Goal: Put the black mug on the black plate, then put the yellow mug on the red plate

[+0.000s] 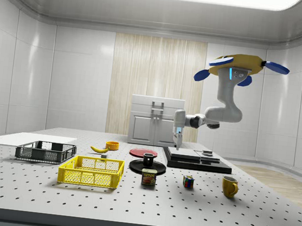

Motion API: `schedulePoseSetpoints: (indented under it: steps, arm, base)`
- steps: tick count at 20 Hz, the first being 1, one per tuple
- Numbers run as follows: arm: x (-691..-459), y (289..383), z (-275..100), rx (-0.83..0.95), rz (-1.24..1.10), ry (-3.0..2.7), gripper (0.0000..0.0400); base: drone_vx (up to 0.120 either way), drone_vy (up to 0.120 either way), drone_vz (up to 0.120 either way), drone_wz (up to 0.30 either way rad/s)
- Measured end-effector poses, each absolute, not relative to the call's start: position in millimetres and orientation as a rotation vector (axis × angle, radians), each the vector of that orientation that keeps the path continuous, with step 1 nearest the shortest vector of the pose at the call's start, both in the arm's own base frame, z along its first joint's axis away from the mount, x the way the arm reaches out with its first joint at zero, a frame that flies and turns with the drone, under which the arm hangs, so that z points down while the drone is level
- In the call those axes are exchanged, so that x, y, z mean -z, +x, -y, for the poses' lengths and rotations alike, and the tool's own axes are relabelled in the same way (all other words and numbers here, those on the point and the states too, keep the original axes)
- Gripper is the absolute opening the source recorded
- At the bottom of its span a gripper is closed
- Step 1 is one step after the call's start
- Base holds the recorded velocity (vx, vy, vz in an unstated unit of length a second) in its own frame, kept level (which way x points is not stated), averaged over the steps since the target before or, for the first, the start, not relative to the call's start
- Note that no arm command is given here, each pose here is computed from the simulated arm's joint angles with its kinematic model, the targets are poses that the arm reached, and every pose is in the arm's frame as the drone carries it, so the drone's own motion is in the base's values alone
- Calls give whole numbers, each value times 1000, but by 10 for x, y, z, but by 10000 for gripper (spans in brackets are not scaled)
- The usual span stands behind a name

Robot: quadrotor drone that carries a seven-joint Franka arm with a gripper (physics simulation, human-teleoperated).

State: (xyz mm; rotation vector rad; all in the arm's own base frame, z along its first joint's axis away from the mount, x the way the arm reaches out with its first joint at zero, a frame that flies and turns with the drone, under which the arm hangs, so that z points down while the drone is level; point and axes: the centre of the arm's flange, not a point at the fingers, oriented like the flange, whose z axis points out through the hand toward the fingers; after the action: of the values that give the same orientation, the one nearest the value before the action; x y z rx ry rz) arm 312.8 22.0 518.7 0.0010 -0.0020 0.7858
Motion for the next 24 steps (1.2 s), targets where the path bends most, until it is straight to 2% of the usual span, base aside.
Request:
schedulePoseSetpoints:
  steps: [16, 24]
  arm:
    - [-5187, 3128, -220, -786, 2, 1, 400]
    - [-5187, 3128, -220, -786, 2, 1, 400]
  base:
    - [-120, 120, 0, 0]
    - [-120, 10, 0, 0]
